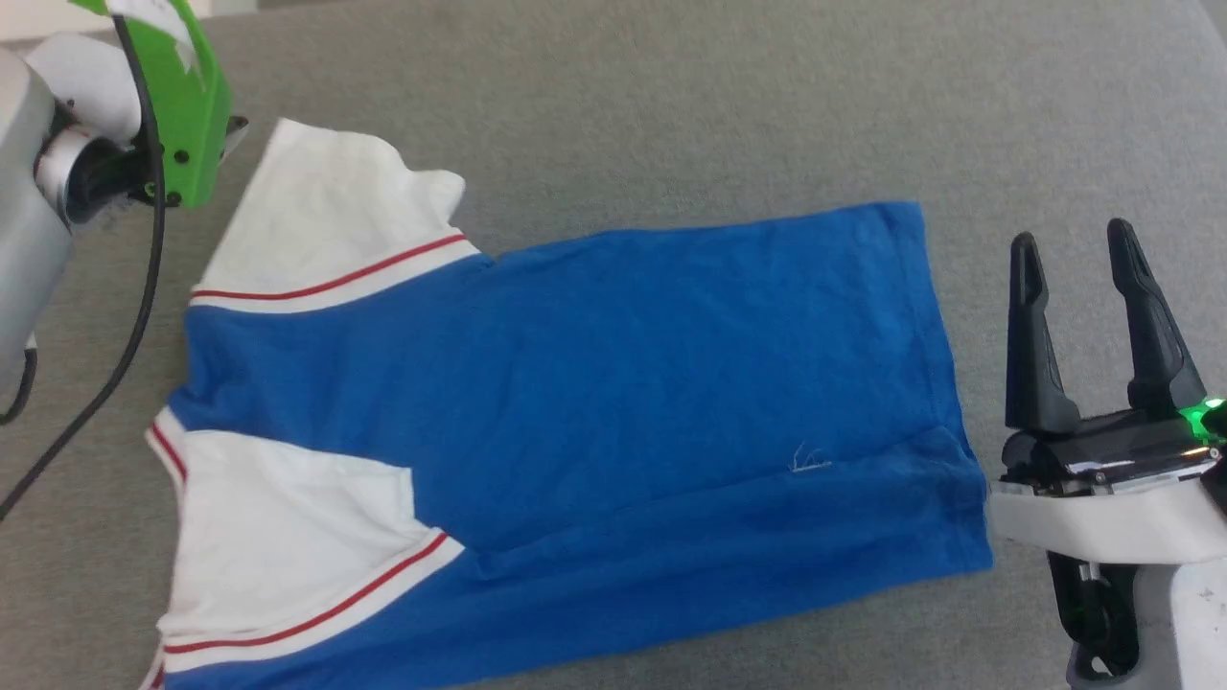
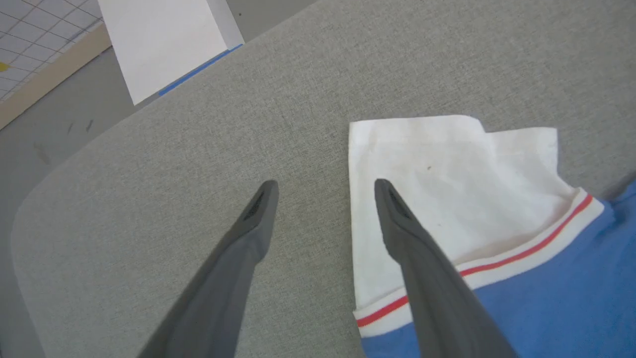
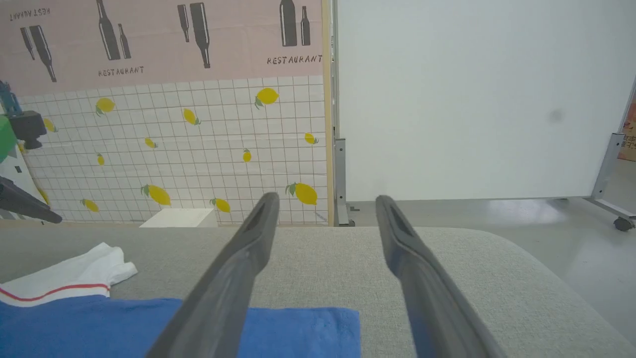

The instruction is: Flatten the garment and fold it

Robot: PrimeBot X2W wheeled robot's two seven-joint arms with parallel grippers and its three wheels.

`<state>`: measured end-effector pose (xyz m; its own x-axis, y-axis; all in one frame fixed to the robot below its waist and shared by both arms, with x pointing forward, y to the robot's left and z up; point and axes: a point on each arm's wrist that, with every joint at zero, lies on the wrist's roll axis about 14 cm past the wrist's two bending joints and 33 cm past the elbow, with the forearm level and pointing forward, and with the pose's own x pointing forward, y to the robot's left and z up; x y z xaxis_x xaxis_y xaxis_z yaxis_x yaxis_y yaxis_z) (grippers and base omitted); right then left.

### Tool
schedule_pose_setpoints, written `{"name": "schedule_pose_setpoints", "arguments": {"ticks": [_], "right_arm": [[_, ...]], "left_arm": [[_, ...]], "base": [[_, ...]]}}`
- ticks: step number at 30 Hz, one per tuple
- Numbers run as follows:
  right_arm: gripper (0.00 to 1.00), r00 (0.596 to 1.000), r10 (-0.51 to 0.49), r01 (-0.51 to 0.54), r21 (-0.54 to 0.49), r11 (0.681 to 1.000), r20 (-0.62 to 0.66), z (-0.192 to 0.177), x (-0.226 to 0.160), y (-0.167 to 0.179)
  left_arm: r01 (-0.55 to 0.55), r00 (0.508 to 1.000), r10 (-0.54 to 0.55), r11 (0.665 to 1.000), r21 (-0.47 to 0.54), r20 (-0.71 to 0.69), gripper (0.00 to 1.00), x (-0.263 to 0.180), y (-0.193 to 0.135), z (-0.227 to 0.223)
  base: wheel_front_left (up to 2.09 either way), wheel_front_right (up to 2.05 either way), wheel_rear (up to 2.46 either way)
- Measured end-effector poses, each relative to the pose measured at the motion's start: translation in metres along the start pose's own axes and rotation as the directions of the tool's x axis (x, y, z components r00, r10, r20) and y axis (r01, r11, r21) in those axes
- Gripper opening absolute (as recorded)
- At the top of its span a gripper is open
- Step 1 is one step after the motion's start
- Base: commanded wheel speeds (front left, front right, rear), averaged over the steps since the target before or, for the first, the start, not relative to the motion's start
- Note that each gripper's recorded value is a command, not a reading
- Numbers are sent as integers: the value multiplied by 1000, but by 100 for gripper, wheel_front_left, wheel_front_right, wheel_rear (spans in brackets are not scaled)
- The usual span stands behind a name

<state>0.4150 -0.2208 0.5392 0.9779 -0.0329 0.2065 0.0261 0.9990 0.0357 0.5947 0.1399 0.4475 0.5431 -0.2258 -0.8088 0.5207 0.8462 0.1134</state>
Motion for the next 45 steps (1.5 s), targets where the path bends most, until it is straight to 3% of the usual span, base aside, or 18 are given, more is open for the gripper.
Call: {"name": "schedule_pose_setpoints", "arguments": {"ticks": [9,15,17,18,27,33,37,39,42,45], "right_arm": [[100,993,-44,39,-47,998,-108,-39,-1,-15],[100,984,-66,54,-79,995,-167,-58,-4,-23],[100,982,-73,59,-83,995,-174,-59,-5,-25],[100,981,-75,60,-85,995,-177,-60,-6,-25],[100,990,-30,12,-125,992,-140,-43,-1,-27],[100,993,50,-73,-228,971,-108,-14,18,-34],[100,974,114,-163,-259,952,-194,-7,37,-30],[100,928,147,-243,-255,936,-343,-25,42,-25],[100,814,162,-340,-231,912,-557,-54,38,-24],[100,701,169,-400,-186,898,-693,-68,39,-22]], "left_arm": [[114,964,-109,993,9,-244,100,66,-31,-22],[128,944,-95,988,86,-316,100,89,-35,-28],[131,943,-94,987,95,-320,9,89,-35,-29],[134,943,-98,987,93,-319,0,88,-35,-29],[132,963,-109,988,79,-248,0,65,-40,-30],[129,981,-117,989,68,-154,0,32,-45,-24],[137,989,-131,986,97,-72,0,4,-52,-8],[137,990,-133,983,119,-42,0,-9,-55,-4],[134,991,-133,981,141,-21,0,-24,-56,-5],[130,991,-132,980,152,1,0,-36,-56,-6]], "base": [[0,0,0],[0,0,0],[0,0,0],[0,0,0],[0,0,0],[0,0,0],[0,0,0],[0,0,0],[0,0,0],[0,0,0]]}}
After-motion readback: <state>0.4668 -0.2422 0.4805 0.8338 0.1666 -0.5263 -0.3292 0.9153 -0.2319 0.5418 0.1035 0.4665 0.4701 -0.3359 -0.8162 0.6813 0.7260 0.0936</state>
